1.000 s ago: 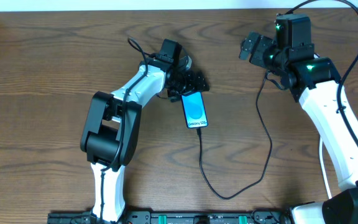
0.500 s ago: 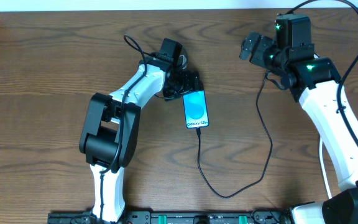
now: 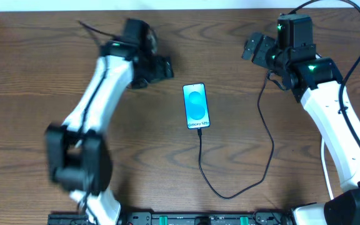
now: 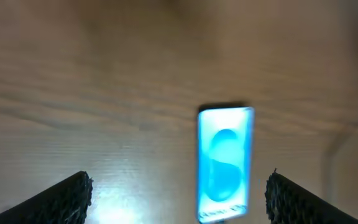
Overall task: Plug charger to phone and switch on socket
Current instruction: 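Move the right gripper down onto the power strip's switch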
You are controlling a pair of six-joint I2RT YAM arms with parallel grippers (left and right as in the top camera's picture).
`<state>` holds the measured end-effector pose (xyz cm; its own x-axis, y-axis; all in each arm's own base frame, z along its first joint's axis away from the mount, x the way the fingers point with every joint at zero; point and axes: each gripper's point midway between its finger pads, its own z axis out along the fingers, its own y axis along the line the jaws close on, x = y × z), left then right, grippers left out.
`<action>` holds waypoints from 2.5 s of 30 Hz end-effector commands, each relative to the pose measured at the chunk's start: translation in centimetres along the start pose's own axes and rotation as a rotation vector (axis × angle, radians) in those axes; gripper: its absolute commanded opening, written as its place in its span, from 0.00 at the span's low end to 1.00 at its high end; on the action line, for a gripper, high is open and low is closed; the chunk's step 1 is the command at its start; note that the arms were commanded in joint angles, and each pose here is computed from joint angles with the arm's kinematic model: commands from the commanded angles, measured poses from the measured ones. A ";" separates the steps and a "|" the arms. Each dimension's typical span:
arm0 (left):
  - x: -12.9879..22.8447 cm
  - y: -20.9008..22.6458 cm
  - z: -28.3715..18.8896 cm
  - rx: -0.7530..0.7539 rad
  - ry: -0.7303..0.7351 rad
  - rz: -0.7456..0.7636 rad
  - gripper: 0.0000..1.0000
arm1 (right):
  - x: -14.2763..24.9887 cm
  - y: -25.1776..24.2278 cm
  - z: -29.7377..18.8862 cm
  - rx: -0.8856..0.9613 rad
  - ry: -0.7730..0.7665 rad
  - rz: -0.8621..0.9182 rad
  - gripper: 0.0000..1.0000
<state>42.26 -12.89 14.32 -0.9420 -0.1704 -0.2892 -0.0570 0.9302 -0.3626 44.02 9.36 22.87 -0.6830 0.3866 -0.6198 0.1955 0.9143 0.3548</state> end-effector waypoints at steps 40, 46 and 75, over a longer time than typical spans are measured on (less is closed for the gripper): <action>-1.1 -3.8 -15.8 0.098 -0.348 0.118 0.89 | -8.8 -7.2 -8.5 0.021 -0.027 -0.114 0.99; -1.1 -3.8 -15.8 0.098 -0.348 0.118 0.89 | -10.1 -11.5 -8.9 -0.040 -0.016 -0.149 0.99; -1.1 -3.8 -15.8 0.098 -0.348 0.118 0.89 | -1.0 -23.2 8.0 -0.076 0.420 -0.041 0.99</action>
<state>38.33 -11.51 29.71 -0.7815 -0.1893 -0.5945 0.0881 0.9098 -0.4055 46.07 -9.84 9.67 -0.9178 0.2650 -0.2956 0.1001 0.8750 0.4736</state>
